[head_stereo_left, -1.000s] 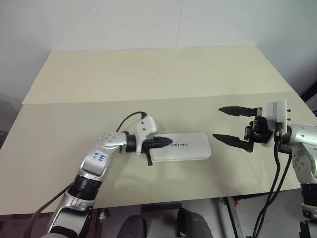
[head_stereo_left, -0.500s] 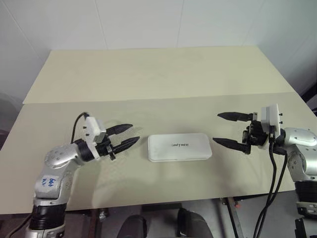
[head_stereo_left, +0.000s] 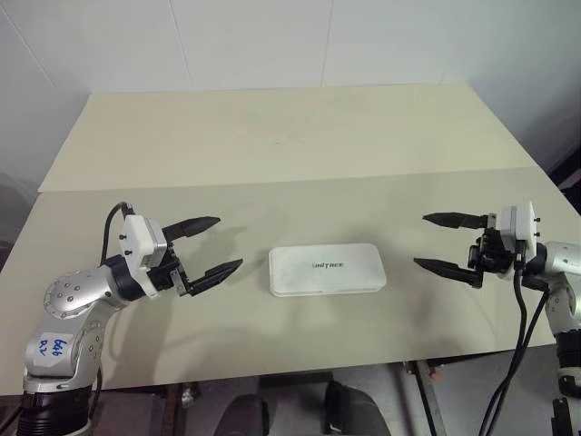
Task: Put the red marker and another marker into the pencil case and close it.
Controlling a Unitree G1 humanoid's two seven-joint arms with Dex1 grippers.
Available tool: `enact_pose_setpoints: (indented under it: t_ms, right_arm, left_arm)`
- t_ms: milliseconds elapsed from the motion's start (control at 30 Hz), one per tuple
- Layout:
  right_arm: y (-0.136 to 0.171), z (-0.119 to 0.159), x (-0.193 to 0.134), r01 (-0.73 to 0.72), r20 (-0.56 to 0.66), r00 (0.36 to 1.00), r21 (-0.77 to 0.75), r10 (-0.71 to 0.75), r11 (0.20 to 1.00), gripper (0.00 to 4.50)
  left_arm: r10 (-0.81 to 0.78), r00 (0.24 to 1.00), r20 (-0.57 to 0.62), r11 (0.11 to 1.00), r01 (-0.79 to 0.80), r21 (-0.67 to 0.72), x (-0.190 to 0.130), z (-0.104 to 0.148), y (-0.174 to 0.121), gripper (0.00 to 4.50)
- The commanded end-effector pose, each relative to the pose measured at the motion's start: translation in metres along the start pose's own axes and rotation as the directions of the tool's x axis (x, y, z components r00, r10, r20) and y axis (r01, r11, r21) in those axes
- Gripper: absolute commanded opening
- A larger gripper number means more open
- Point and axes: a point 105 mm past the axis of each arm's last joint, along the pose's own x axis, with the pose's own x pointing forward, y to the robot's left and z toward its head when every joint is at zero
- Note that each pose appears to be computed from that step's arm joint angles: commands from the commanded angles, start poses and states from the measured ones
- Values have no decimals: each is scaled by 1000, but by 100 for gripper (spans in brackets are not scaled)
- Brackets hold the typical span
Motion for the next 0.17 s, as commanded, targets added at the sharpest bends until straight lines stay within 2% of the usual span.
enact_pose_setpoints:
  t_ms: [33, 167]
  right_arm:
    - [-11, 9, -5, 30, 2, 1000, -65, -29, 997, 450]
    - [-16, 9, 7, 21, 22, 1000, -76, -20, 997, 450]
  left_arm:
    - [-27, 1000, 10, 999, 27, 31, -1, 10, -8, 447]
    - [-14, 1000, 2, 1000, 14, 18, -2, 13, -10, 447]
